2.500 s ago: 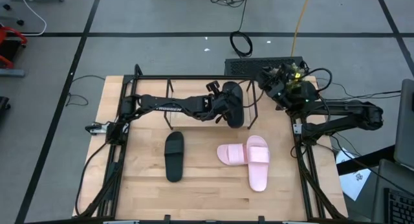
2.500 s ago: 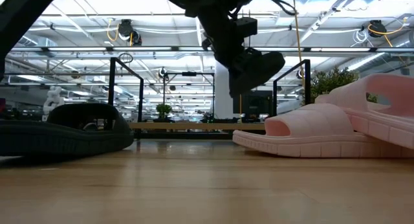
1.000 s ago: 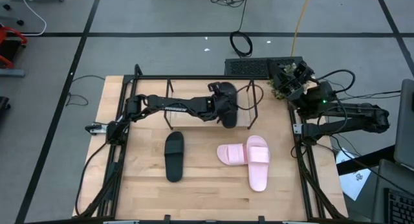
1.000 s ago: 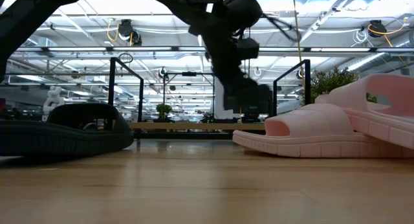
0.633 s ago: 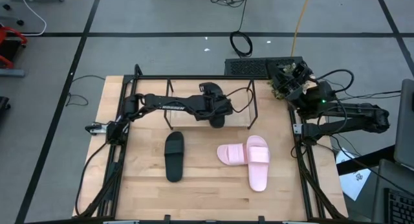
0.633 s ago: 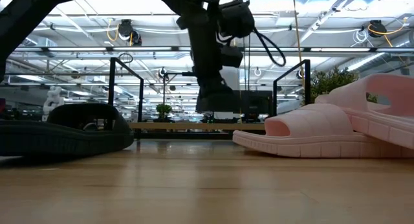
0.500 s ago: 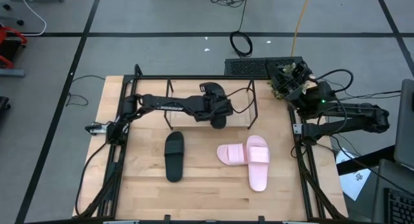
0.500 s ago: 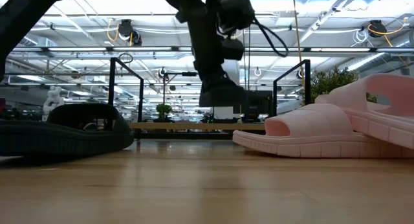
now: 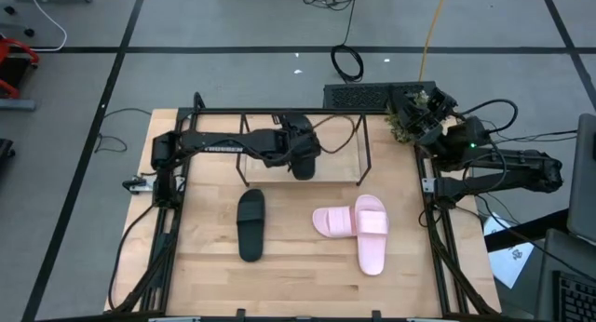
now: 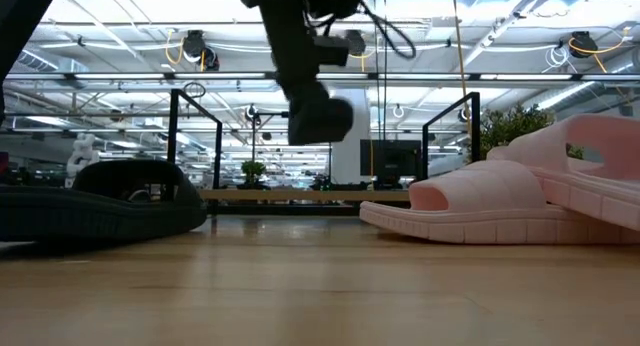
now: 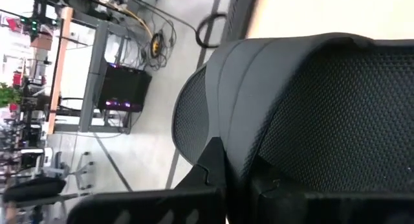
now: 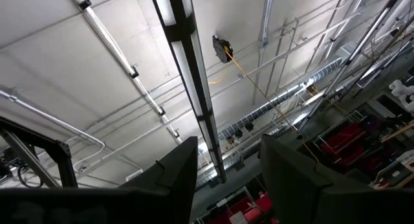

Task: Pick and place slides into the shelf
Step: Put the right black slide on the shelf

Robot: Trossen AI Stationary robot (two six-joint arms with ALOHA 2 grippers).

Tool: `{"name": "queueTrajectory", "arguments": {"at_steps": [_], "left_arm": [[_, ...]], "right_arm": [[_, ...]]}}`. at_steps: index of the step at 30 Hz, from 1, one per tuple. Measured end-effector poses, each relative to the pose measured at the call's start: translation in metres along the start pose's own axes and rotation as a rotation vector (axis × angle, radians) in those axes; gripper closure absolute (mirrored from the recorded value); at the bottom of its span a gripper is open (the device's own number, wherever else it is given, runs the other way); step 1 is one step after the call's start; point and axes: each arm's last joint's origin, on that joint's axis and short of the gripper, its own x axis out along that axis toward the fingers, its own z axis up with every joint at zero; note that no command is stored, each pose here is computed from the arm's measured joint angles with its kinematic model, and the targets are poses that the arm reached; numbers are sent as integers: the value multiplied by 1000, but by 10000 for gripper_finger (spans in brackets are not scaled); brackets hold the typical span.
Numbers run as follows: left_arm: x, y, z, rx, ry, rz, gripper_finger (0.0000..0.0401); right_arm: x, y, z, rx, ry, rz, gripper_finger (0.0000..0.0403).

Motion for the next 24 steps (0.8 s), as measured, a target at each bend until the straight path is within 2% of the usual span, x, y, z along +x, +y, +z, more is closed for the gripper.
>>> {"name": "queueTrajectory", "arguments": {"at_steps": [3,7,15,24], "left_arm": [[5,-13,-15,69,30,-17,401],[4,-20,-17,58,-30,-16,401],[6,-15,-25,61,-34,-42,401],[18,-25,-39,109,-7,-95,401]], "right_arm": [[0,1,1,-20,0,0,245],[0,0,0,-28,8,-5,245],[0,-1,-1,-28,22,-16,245],[0,-2,-2,-30,29,-22,245]]}}
